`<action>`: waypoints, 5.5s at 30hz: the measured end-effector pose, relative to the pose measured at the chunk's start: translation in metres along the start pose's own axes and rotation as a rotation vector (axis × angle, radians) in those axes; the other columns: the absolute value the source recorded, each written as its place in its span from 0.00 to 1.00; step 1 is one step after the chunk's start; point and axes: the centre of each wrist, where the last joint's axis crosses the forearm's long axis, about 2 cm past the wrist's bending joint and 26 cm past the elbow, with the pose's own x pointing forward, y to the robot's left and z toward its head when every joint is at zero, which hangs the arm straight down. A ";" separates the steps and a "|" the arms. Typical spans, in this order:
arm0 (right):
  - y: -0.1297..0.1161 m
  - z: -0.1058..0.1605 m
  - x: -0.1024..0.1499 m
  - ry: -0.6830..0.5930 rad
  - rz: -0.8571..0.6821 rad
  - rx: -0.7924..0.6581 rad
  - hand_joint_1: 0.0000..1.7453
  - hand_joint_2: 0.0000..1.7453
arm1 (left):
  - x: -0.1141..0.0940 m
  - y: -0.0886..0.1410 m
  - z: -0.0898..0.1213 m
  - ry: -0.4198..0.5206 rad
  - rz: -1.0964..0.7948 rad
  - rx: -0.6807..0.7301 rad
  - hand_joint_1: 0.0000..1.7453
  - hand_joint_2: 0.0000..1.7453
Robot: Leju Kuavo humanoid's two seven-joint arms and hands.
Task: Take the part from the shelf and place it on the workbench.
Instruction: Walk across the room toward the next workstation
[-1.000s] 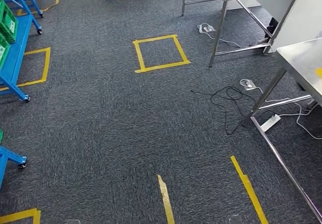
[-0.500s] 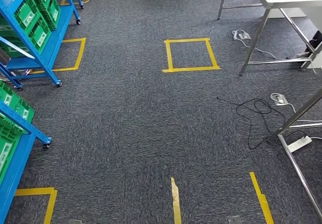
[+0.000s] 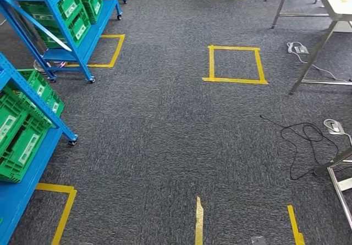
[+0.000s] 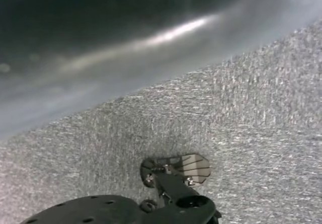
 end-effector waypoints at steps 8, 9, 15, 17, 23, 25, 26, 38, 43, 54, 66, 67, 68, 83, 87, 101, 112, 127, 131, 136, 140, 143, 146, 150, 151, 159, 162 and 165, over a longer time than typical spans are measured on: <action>0.001 0.001 -0.001 0.003 0.001 0.000 0.00 0.00 | 0.000 -0.002 0.001 0.003 -0.005 -0.006 0.00 0.00; 0.001 0.001 -0.002 0.004 0.002 -0.001 0.00 0.00 | -0.001 -0.002 0.001 0.006 -0.005 -0.008 0.00 0.00; 0.000 0.001 -0.001 0.005 0.014 -0.004 0.00 0.00 | 0.000 -0.004 0.001 0.013 -0.008 -0.018 0.00 0.00; 0.000 0.001 -0.001 0.004 0.015 -0.004 0.00 0.00 | -0.002 -0.003 0.002 0.018 -0.010 -0.018 0.00 0.00; 0.000 0.002 -0.004 0.009 0.016 -0.007 0.00 0.00 | 0.000 -0.004 0.002 0.015 -0.010 -0.020 0.00 0.00; 0.000 0.003 -0.004 0.010 0.017 -0.007 0.00 0.00 | -0.002 -0.005 0.003 0.019 -0.011 -0.021 0.00 0.00; 0.000 0.002 -0.004 0.009 0.017 -0.007 0.00 0.00 | -0.003 -0.004 0.003 0.022 -0.012 -0.021 0.00 0.00; 0.002 0.001 0.000 0.002 0.015 -0.005 0.00 0.00 | -0.001 -0.004 0.002 0.016 -0.017 -0.025 0.00 0.00; 0.001 0.003 -0.004 0.010 0.017 -0.008 0.00 0.00 | -0.004 -0.006 0.005 0.025 -0.016 -0.030 0.00 0.00; 0.001 0.004 -0.005 0.013 0.016 -0.009 0.00 0.00 | -0.002 -0.006 0.003 0.022 -0.017 -0.030 0.00 0.00; 0.002 0.003 -0.003 0.008 0.016 -0.006 0.00 0.00 | -0.003 -0.007 0.004 0.037 -0.021 -0.042 0.00 0.00; 0.002 0.003 -0.004 0.008 0.016 -0.006 0.00 0.00 | -0.001 -0.008 0.003 0.032 -0.020 -0.043 0.00 0.00; 0.002 0.003 -0.004 0.009 0.016 -0.006 0.00 0.00 | 0.000 -0.009 0.002 0.029 -0.019 -0.044 0.00 0.00; 0.002 0.003 -0.004 0.009 0.019 -0.007 0.00 0.00 | -0.002 -0.010 0.004 0.034 -0.028 -0.053 0.00 0.00; 0.002 0.003 -0.004 0.009 0.020 -0.008 0.00 0.00 | -0.004 -0.009 0.005 0.038 -0.033 -0.054 0.00 0.00; 0.002 0.002 -0.002 0.006 0.017 -0.017 0.00 0.00 | -0.002 -0.010 0.004 0.033 -0.043 -0.061 0.00 0.00; 0.002 0.001 0.000 0.006 0.007 -0.025 0.00 0.00 | -0.002 -0.009 0.004 0.033 -0.044 -0.059 0.00 0.00; 0.003 0.000 0.001 0.002 0.001 -0.023 0.00 0.00 | -0.004 -0.008 0.005 0.035 -0.050 -0.058 0.00 0.00; 0.003 0.000 0.002 0.002 0.001 -0.023 0.00 0.00 | -0.003 -0.009 0.005 0.034 -0.049 -0.059 0.00 0.00; 0.003 0.000 0.001 0.004 0.003 -0.023 0.00 0.00 | -0.004 -0.010 0.005 0.035 -0.048 -0.060 0.00 0.00; 0.002 0.000 0.001 0.003 0.005 -0.023 0.00 0.00 | -0.003 -0.009 0.005 0.036 -0.045 -0.059 0.00 0.00; 0.002 0.001 0.000 0.006 0.005 -0.024 0.00 0.00 | -0.003 -0.009 0.005 0.035 -0.047 -0.059 0.00 0.00; 0.002 0.000 0.000 0.004 0.006 -0.024 0.00 0.00 | -0.003 -0.009 0.004 0.034 -0.049 -0.060 0.00 0.00; 0.002 0.000 0.000 0.005 0.007 -0.024 0.00 0.00 | -0.005 -0.009 0.006 0.038 -0.050 -0.060 0.00 0.00; 0.002 0.001 0.000 0.005 0.007 -0.024 0.00 0.00 | -0.005 -0.009 0.006 0.039 -0.050 -0.060 0.00 0.00; 0.004 -0.001 0.002 0.000 0.005 -0.022 0.00 0.00 | -0.005 -0.008 0.005 0.038 -0.049 -0.056 0.00 0.00; 0.003 0.000 0.001 0.002 0.007 -0.021 0.00 0.00 | -0.004 -0.009 0.005 0.036 -0.048 -0.057 0.00 0.00; 0.003 0.001 0.000 0.005 0.008 -0.021 0.00 0.00 | -0.005 -0.009 0.006 0.039 -0.047 -0.059 0.00 0.00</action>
